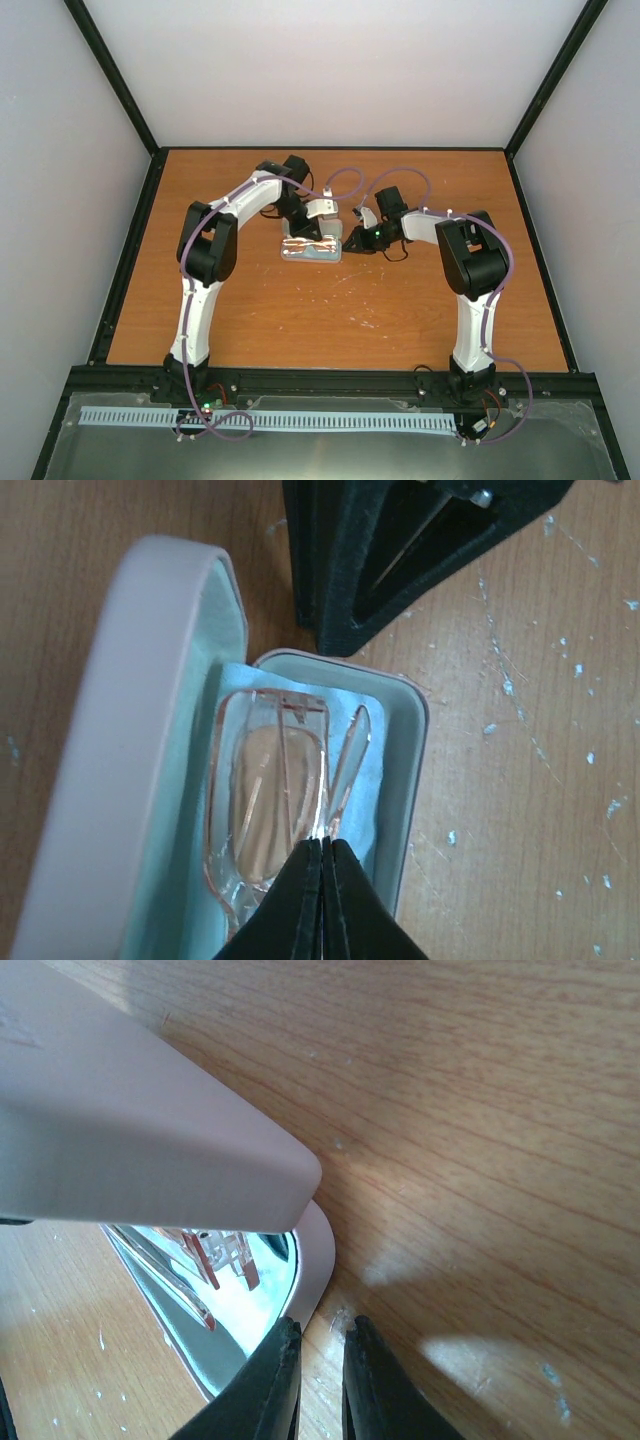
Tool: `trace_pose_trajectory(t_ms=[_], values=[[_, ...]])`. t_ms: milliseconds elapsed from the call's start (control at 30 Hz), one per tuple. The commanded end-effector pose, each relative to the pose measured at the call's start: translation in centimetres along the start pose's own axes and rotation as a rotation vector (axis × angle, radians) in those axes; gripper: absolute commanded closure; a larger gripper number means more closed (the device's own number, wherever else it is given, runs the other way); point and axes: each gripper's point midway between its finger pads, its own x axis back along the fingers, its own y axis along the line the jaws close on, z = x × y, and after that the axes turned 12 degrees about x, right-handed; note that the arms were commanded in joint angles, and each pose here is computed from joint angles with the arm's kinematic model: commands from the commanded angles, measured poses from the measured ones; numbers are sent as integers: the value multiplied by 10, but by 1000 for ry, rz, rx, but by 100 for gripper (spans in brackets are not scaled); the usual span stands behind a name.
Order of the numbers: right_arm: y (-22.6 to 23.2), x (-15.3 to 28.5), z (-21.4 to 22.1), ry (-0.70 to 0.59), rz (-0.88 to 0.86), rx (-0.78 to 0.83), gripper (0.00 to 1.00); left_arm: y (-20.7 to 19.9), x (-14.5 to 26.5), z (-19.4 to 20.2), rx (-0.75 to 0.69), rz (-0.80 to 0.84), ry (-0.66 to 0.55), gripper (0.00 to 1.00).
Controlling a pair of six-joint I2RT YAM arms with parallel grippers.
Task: Organize the sunglasses
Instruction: Adjust the sunglasses in the sunglasses case.
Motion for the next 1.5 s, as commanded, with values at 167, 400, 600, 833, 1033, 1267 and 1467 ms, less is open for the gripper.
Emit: trace_pose_trajectory(t_ms=[167, 400, 600, 833, 1033, 1267, 1467], values=[[-10, -8, 30, 95, 54, -49, 87, 18, -6, -16, 23, -81, -46, 93], [-10, -8, 33, 100, 54, -49, 86, 13, -20, -7, 37, -52, -25, 93], [-10, -8, 37, 105, 53, -51, 87, 6, -31, -3, 36, -28, -20, 93], [-9, -7, 39, 109, 54, -49, 87, -3, -39, 0, 45, 4, -14, 93], [-9, -8, 40, 108, 54, -50, 87, -10, -33, 1, 59, 12, -11, 94], [-8, -10, 38, 103, 57, -43, 86, -16, -29, 8, 65, 1, -8, 95], [-7, -7, 39, 102, 73, -39, 86, -10, -15, -2, 31, -69, -31, 90]])
